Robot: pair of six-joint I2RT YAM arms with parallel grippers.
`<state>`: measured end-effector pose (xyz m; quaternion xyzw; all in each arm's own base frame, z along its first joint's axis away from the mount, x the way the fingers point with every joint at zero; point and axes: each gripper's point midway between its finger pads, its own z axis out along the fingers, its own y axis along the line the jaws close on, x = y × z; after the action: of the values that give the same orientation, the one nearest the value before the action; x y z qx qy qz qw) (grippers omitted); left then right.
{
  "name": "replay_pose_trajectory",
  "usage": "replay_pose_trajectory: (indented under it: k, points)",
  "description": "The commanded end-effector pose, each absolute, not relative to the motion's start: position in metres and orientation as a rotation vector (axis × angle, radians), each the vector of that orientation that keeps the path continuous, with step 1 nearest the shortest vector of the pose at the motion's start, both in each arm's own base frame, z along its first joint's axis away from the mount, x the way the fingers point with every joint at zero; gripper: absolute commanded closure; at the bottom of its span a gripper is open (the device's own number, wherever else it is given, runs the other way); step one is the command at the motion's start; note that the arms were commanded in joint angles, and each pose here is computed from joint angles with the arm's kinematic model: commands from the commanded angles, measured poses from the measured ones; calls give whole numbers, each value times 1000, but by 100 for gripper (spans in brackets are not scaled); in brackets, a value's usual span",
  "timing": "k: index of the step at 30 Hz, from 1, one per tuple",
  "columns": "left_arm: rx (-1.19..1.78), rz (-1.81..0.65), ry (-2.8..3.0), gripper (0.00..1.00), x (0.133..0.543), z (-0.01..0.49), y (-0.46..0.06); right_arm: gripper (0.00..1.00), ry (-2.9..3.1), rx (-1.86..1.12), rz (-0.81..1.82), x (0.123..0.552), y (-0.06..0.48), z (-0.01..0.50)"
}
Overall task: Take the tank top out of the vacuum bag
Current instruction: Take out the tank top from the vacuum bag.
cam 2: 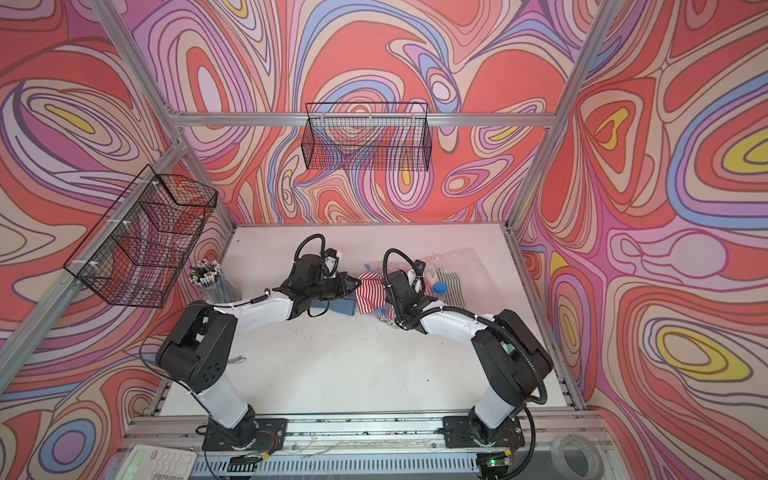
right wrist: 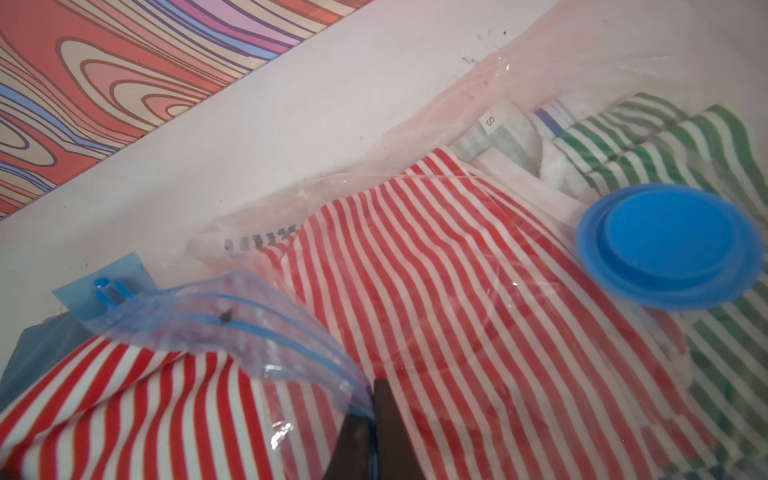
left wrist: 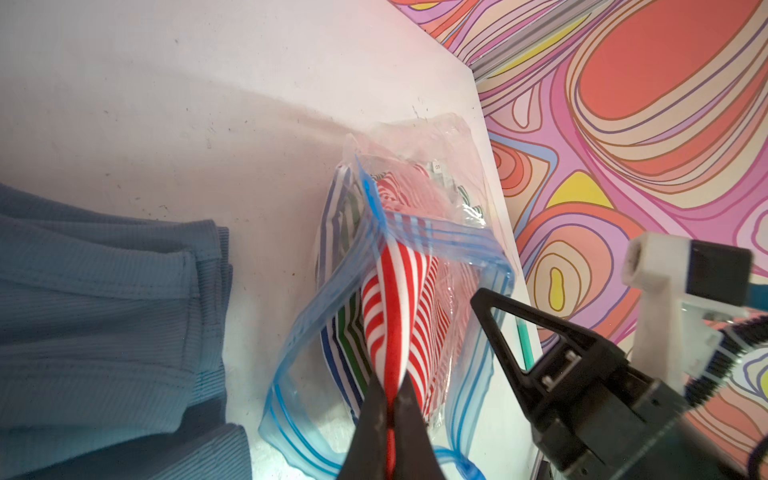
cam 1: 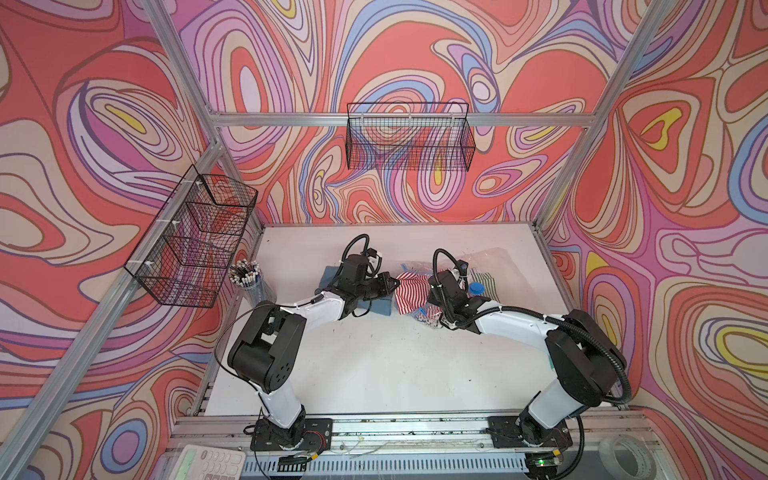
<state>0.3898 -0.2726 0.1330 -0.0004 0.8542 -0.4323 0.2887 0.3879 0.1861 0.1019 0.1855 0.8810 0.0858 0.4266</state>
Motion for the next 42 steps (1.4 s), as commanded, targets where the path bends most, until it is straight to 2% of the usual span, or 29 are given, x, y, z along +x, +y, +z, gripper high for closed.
replay_pose_trajectory:
  k: [1, 24, 42]
  points:
    - [10, -1094, 2251, 100, 390, 145, -262, 100, 2216, 500, 143, 387, 170, 86]
    - [-43, -792, 2244, 100, 389, 156, -215, 100, 2227, 494, 110, 397, 160, 86]
    - [-152, -709, 2268, 100, 405, 144, -183, 100, 2225, 351, 40, 401, 159, 98]
